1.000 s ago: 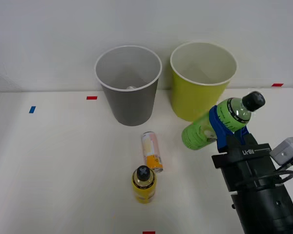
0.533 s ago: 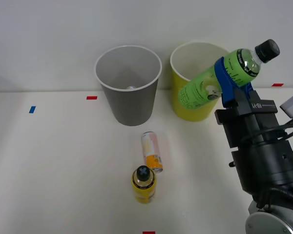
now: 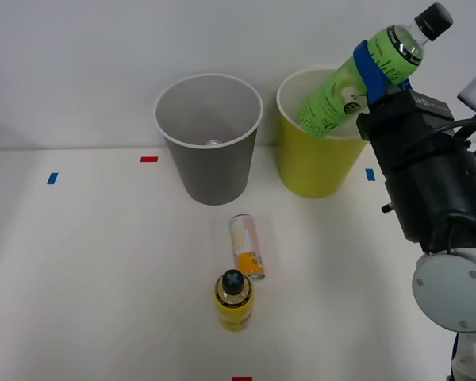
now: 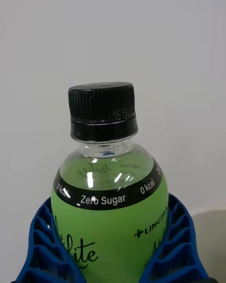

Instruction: Put cans in the gray bin, plastic bottles in the light green bin

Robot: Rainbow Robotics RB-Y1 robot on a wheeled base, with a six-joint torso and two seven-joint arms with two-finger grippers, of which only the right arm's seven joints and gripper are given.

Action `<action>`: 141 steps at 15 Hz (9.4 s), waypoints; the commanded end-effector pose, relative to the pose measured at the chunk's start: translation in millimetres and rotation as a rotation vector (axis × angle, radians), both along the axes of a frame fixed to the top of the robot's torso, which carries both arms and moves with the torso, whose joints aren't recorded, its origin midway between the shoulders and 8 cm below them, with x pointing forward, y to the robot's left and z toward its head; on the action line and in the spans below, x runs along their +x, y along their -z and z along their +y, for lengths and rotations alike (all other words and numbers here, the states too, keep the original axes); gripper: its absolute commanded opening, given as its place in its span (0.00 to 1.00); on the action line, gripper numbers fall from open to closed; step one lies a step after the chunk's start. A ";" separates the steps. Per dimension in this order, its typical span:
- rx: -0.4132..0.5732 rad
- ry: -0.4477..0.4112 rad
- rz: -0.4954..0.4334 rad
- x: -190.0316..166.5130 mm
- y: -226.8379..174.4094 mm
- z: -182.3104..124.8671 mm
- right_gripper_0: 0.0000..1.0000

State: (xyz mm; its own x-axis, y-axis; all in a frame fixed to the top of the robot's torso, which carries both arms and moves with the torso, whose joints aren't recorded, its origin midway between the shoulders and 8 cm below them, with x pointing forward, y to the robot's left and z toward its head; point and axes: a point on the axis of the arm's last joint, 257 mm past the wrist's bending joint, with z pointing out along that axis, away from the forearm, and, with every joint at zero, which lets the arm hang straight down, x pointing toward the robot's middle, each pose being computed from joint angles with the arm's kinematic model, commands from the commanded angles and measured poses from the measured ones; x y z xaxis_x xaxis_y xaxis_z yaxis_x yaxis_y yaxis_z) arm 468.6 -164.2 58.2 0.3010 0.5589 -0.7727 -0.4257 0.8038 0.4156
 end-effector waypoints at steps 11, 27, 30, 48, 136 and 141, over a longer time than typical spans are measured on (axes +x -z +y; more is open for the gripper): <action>-0.151 0.117 0.023 109.2 2.6 -20.4 0.00; -0.207 0.116 0.044 133.4 8.5 -14.2 0.63; -0.195 0.110 0.027 131.0 4.6 -9.8 0.73; -0.198 0.121 -0.088 7.4 25.7 -25.2 0.73; -0.495 0.291 0.344 -202.4 343.6 -65.9 1.00; -0.495 0.291 0.344 -202.4 343.6 -65.9 1.00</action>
